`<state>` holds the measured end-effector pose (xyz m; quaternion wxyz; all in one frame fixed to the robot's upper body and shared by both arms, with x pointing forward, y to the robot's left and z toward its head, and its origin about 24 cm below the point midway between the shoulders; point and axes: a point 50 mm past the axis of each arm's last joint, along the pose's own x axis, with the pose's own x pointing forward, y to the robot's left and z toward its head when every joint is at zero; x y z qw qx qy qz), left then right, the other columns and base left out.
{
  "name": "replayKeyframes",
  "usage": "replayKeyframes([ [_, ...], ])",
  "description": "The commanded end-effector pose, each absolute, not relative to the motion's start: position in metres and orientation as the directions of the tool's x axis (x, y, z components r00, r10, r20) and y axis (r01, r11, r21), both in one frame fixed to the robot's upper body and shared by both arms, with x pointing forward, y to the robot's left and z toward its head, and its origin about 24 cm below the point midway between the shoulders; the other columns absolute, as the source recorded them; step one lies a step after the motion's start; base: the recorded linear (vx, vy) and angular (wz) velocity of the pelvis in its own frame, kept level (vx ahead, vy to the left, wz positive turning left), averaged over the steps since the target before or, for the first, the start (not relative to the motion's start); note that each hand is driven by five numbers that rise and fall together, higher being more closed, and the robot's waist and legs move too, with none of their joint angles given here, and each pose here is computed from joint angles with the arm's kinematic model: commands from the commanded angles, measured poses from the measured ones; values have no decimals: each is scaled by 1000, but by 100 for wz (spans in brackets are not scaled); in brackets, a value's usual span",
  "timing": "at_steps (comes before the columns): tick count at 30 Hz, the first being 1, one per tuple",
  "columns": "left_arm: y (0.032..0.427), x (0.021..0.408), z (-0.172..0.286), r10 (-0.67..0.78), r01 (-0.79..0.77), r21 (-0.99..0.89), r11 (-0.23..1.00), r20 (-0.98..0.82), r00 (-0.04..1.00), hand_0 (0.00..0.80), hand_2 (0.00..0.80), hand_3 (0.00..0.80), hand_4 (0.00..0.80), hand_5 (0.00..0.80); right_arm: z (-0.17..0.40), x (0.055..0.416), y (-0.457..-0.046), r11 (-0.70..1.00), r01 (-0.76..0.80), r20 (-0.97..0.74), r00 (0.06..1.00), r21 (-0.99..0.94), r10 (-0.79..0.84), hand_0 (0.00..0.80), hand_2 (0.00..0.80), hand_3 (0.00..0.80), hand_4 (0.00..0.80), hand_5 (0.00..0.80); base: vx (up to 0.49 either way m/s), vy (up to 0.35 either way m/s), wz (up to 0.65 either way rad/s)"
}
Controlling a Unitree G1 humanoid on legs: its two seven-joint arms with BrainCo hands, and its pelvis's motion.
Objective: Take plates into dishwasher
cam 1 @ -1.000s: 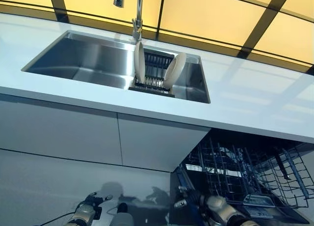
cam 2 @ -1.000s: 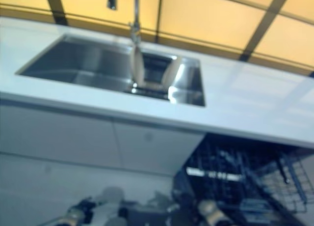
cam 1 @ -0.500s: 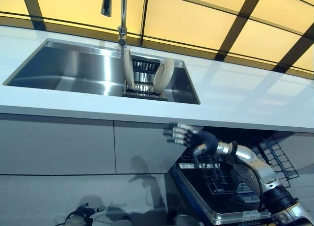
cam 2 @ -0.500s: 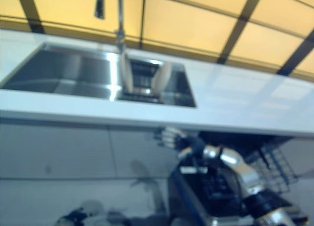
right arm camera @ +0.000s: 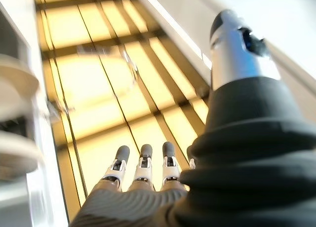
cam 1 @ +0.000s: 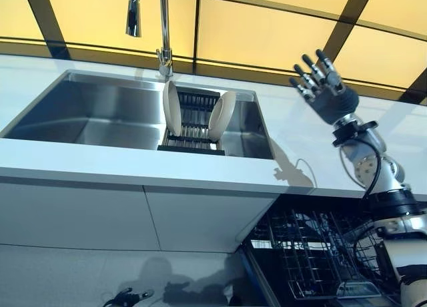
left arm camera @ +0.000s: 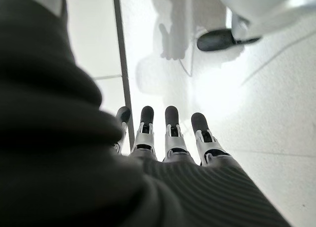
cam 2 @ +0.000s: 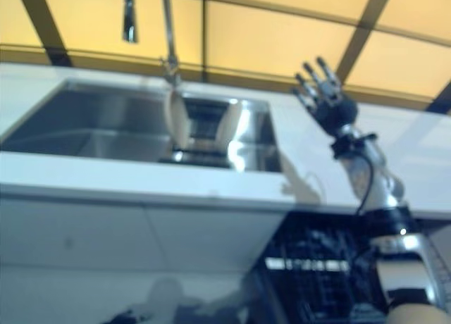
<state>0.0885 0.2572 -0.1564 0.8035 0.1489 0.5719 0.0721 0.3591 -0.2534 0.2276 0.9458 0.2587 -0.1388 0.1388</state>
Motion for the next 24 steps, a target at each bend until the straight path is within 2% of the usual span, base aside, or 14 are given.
replayKeyframes([
  [1, 275, 89, -151, 328, 77, 373, 925, -883, 334, 0, 0, 0, 0, 0, 292, 362, -283, 884, -157, 419, 907, 440, -48, 0, 0, 0, 0, 0, 66, 16, 0],
  [6, 274, 94, -150, 320, 145, 390, 910, -879, 354, 0, 0, 0, 0, 0, 303, 367, -301, 923, 136, 315, 914, 359, -257, 0, 0, 0, 0, 0, 63, -27, 2],
  [7, 274, 94, -150, 319, 146, 390, 909, -878, 355, 0, 0, 0, 0, 0, 304, 368, -301, 925, 141, 314, 913, 354, -259, 0, 0, 0, 0, 0, 55, -52, 3],
  [9, 273, 104, -148, 304, 157, 382, 911, -878, 371, 0, 0, 0, 0, 0, 309, 371, -299, 950, 232, 283, 915, 210, -286, 0, 0, 0, 0, 0, 63, -49, 2],
  [13, 268, 109, -149, 296, 117, 361, 925, -880, 372, 0, 0, 0, 0, 0, 325, 373, -298, 967, 231, 277, 927, 112, -253, 0, 0, 0, 0, 0, 68, -3, 7],
  [18, 266, 117, -146, 315, 28, 355, 934, -860, 400, 0, 0, 0, 0, 0, 330, 381, -271, 985, 171, 258, 953, -22, -160, 0, 0, 0, 0, 0, 88, 117, 14],
  [20, 262, 133, -142, 289, 71, 357, 931, -844, 452, 0, 0, 0, 0, 0, 331, 383, -266, 980, 191, 248, 954, -64, -169, 0, 0, 0, 0, 0, 124, 217, 10],
  [21, 262, 146, -137, 302, 10, 355, 935, -809, 504, 0, 0, 0, 0, 0, 323, 384, -261, 985, 163, 240, 960, -52, -146, 0, 0, 0, 0, 0, 61, 148, 20],
  [24, 265, 162, -129, 335, -44, 374, 926, -763, 553, 0, 0, 0, 0, 0, 303, 385, -264, 982, 168, 190, 970, -88, -149, 0, 0, 0, 0, 0, 92, 111, -16],
])
